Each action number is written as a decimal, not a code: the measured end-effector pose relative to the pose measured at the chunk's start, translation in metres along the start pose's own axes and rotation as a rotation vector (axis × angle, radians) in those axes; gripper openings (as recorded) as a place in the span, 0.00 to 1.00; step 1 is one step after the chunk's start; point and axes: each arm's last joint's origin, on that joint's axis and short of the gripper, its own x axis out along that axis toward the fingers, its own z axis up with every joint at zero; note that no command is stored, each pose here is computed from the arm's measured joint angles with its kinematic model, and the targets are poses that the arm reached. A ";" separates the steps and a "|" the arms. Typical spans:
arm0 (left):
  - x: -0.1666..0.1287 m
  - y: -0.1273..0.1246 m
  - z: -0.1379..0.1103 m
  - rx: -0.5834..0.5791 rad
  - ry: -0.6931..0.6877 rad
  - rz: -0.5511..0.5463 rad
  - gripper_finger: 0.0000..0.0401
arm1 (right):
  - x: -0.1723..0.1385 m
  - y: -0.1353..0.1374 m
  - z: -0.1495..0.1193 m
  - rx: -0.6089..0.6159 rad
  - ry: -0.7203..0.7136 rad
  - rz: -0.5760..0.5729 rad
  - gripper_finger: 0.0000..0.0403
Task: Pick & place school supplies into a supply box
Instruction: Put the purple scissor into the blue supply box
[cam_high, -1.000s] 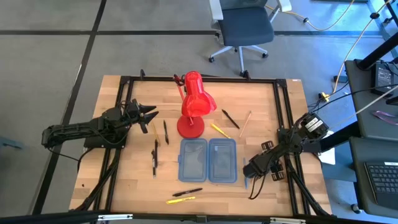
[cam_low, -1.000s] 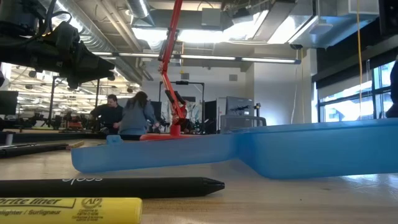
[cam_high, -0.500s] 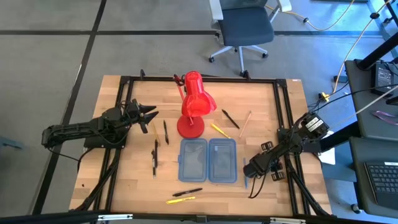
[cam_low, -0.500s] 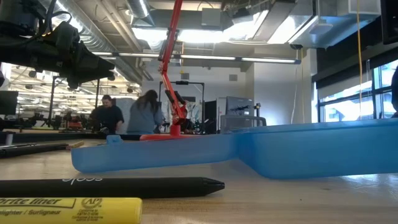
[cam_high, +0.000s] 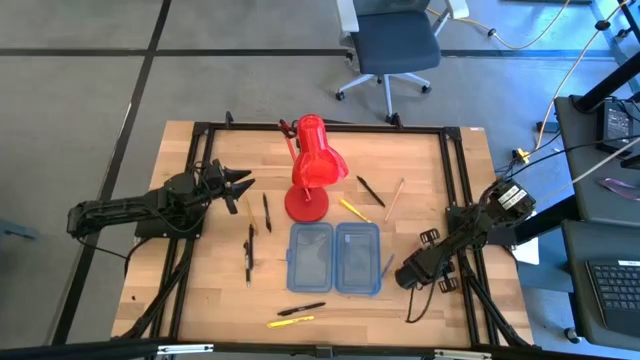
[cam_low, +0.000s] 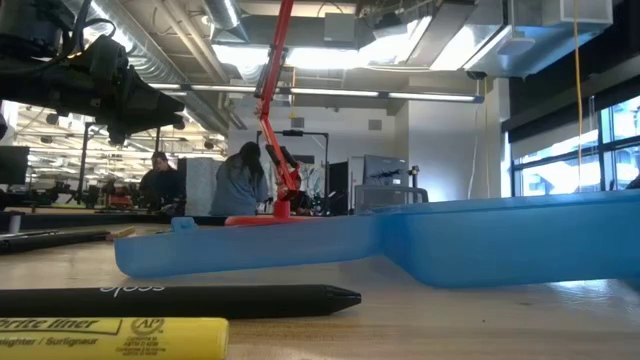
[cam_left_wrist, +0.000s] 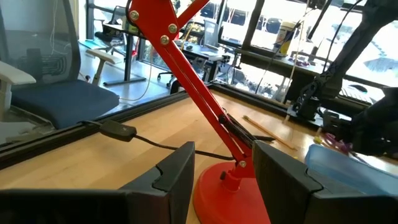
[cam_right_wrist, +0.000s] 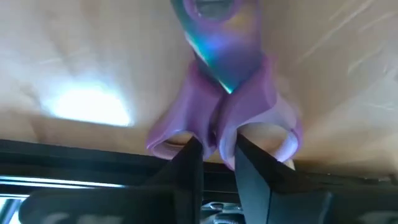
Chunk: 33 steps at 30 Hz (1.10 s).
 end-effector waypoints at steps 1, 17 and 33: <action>0.000 0.000 0.000 0.000 0.000 0.000 0.39 | -0.001 0.002 -0.002 0.002 -0.009 0.002 0.18; 0.000 0.001 0.001 -0.033 -0.021 0.051 0.39 | -0.039 0.012 -0.042 0.319 -0.277 0.148 0.18; 0.000 0.001 0.001 -0.057 -0.019 0.042 0.39 | -0.115 -0.034 -0.015 0.741 -0.711 0.951 0.19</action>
